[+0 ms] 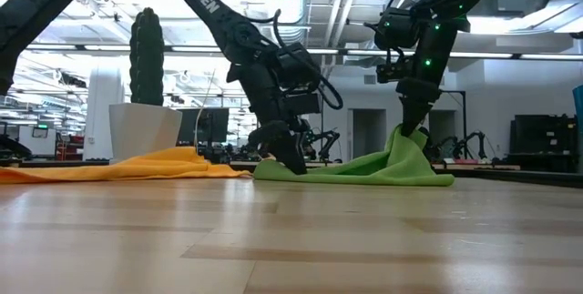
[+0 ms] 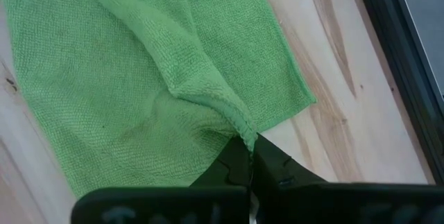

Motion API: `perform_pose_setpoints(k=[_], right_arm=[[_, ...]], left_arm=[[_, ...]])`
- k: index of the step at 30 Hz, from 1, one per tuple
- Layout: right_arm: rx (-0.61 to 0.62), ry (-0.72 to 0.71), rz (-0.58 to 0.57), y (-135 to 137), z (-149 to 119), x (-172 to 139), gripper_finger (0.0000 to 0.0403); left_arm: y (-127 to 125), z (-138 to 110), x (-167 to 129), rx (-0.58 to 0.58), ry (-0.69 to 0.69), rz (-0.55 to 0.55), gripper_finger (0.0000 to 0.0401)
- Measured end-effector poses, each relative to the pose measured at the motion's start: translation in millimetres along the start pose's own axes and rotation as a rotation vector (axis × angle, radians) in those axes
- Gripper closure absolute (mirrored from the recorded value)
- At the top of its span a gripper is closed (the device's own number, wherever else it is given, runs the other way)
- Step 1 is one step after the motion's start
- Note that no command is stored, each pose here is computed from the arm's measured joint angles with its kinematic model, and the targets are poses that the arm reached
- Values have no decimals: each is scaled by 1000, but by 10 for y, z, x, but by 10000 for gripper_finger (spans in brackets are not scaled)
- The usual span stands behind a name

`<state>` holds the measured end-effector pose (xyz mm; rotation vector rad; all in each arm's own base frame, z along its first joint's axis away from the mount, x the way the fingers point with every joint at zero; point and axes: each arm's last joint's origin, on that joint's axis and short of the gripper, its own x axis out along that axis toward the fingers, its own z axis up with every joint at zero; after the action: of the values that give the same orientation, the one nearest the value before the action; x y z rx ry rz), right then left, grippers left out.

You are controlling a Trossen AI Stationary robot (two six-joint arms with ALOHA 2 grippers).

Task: Fold microfiber towels
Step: Fold the green microfiber towel

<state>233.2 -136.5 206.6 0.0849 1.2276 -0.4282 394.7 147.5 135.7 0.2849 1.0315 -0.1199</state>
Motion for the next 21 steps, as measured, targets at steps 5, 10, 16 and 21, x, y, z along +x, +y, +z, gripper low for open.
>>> perform_pose_setpoints(k=[5, 10, 16, 21], right_arm=[[0, 0, 0, 0, 0, 0, 385], [0, 0, 0, 0, 0, 0, 390], [2, -10, 0, 18, -8, -54, 389], [9, -84, -10, 17, -15, -242, 393]], left_arm=[[12, 51, -53, -48, 10, -10, 399], [66, 191, -253, -150, 13, -19, 400], [52, 265, -540, -269, 14, -60, 401], [25, 300, -829, -332, 10, -50, 401]])
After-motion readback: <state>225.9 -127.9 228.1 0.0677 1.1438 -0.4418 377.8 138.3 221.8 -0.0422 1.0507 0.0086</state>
